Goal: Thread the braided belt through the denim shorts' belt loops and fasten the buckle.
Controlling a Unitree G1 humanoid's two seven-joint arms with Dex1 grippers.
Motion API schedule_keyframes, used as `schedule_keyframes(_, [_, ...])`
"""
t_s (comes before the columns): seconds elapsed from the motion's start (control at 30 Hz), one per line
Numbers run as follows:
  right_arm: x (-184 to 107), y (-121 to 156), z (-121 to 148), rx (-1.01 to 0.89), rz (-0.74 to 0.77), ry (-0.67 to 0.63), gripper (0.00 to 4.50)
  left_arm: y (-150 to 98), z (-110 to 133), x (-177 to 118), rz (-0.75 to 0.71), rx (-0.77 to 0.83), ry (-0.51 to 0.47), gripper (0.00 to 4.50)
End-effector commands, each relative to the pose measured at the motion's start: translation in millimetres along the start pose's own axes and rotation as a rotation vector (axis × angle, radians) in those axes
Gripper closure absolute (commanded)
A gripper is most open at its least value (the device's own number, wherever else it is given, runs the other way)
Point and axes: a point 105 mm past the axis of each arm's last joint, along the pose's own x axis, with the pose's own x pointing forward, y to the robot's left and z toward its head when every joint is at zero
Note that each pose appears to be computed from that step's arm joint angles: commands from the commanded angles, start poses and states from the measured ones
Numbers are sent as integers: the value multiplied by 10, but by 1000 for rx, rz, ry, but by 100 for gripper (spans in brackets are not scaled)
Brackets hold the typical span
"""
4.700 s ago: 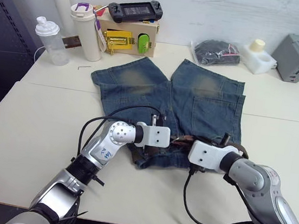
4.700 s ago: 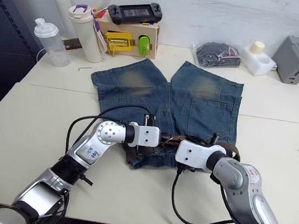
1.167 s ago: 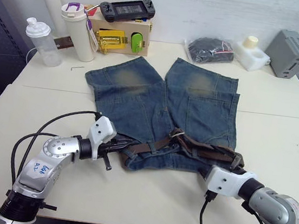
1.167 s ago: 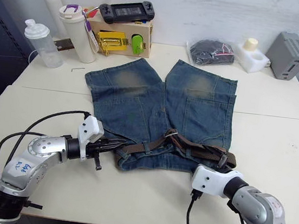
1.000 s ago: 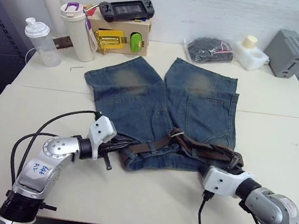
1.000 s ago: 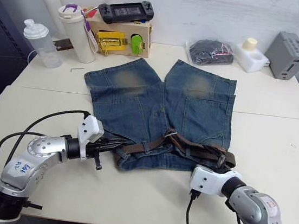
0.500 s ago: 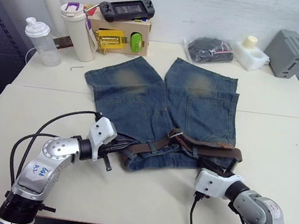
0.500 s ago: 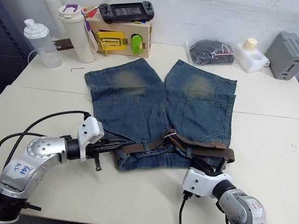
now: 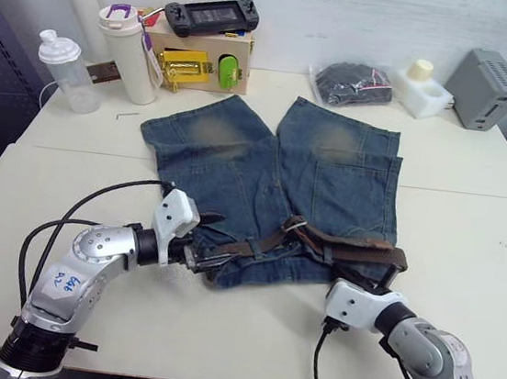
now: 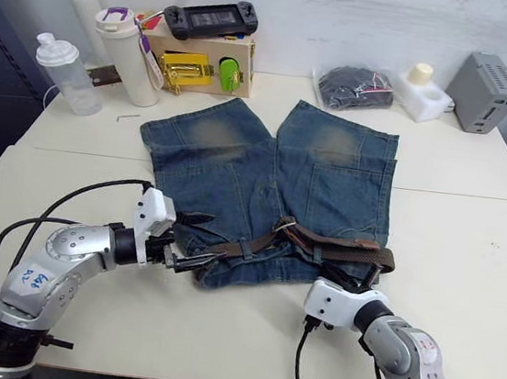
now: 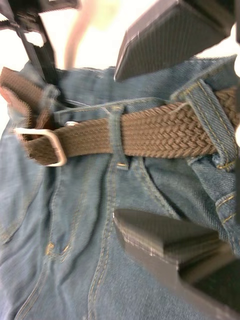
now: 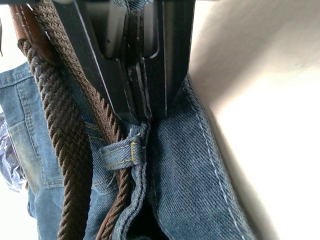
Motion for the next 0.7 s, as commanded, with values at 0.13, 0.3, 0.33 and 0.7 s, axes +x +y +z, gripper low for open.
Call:
schedule_keyframes(0.13, [-19, 45, 129, 13, 18, -34, 450, 79, 73, 122, 91, 274, 47, 24])
schedule_keyframes(0.3, [-16, 64, 162, 20, 25, -38, 450, 73, 61, 157, 142, 335, 61, 24])
schedule_keyframes(0.33, [-15, 60, 171, 21, 25, -39, 450, 80, 23, 136, 152, 350, 83, 24])
schedule_keyframes(0.7, [-6, 52, 255, 66, 16, -38, 450, 279, -210, -161, 304, 445, 203, 24])
